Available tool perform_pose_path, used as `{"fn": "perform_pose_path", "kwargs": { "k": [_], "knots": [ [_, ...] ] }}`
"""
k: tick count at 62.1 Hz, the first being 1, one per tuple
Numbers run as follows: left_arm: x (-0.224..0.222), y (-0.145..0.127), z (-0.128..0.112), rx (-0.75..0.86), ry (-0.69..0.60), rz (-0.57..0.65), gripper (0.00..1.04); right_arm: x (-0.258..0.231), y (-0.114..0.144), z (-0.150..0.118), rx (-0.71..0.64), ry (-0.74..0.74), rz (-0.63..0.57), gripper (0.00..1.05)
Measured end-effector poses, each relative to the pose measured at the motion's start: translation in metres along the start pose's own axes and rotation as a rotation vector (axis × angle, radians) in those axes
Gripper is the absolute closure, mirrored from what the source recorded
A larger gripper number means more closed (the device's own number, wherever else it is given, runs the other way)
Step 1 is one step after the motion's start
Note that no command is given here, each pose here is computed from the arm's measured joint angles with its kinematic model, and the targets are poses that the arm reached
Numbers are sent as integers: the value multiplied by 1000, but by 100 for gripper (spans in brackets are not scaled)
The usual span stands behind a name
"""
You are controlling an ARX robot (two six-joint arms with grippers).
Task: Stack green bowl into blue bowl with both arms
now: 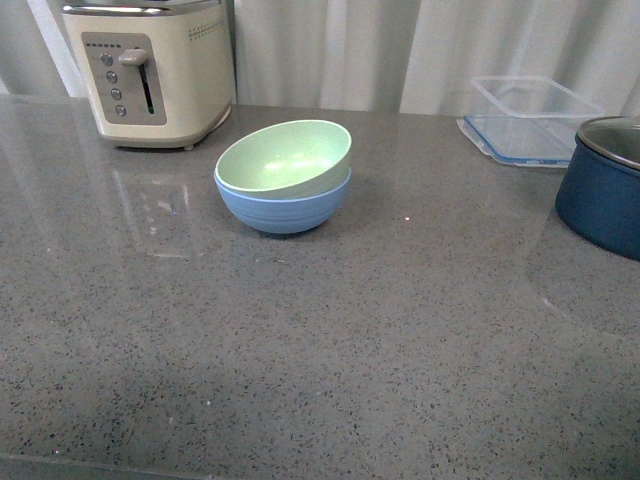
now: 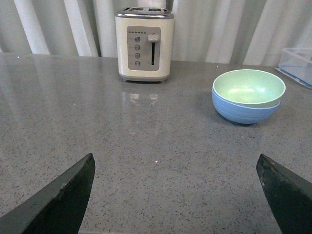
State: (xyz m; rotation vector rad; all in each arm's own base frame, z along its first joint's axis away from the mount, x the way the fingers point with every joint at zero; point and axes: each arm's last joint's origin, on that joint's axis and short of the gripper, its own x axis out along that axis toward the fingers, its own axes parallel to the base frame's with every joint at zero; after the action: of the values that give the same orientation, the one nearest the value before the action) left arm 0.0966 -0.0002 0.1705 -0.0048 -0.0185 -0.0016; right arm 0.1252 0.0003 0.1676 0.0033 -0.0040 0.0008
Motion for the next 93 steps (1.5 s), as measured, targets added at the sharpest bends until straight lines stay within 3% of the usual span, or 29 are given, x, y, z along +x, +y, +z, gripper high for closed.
{"fn": "perform_pose_path", "kwargs": {
  "k": [70,93],
  "knots": [
    [0,0,0,0,0,0,7,-28,0,-2,-1,2,3,104],
    [0,0,0,0,0,0,7,-28,0,-2,-2,2,3,41]
  ]
}}
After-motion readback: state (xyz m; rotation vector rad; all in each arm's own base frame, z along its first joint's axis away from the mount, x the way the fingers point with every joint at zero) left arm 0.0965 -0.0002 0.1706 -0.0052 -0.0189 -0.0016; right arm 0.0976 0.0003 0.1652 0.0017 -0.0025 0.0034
